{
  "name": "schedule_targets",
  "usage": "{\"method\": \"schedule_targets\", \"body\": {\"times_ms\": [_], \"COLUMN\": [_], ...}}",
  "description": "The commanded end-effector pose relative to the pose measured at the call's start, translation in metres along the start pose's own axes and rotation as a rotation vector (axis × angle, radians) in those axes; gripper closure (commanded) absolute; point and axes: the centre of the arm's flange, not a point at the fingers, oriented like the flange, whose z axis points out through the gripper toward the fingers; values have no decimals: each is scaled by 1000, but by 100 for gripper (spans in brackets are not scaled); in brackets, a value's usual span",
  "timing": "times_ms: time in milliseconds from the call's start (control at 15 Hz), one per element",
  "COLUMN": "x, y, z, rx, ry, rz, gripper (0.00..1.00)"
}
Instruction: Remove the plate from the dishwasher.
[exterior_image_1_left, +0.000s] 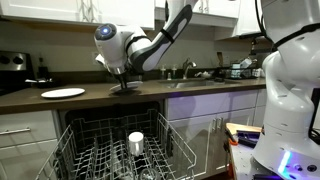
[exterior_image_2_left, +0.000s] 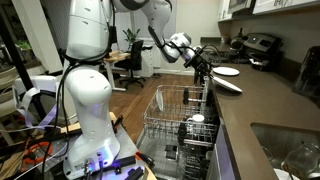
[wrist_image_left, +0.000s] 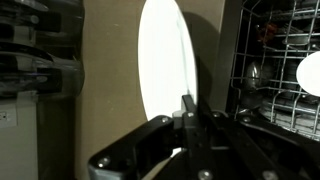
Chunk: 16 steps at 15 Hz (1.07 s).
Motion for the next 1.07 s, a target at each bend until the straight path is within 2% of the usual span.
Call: {"method": "schedule_targets", "body": {"times_ms": [0,400,533,733,800,933,1000], "x": [4,6,7,10,11,12,12], "y": [3,4,5,8,9,10,9], "z": [9,14,14,15,16,18,20], "rx": [-23,-15,-16,-22,-23,-22,-20], "ry": [6,6,6,5,6,6,5], "rz": [9,9,10,9,10,11,11], "gripper": [99,99,95,98,97,86,85]}}
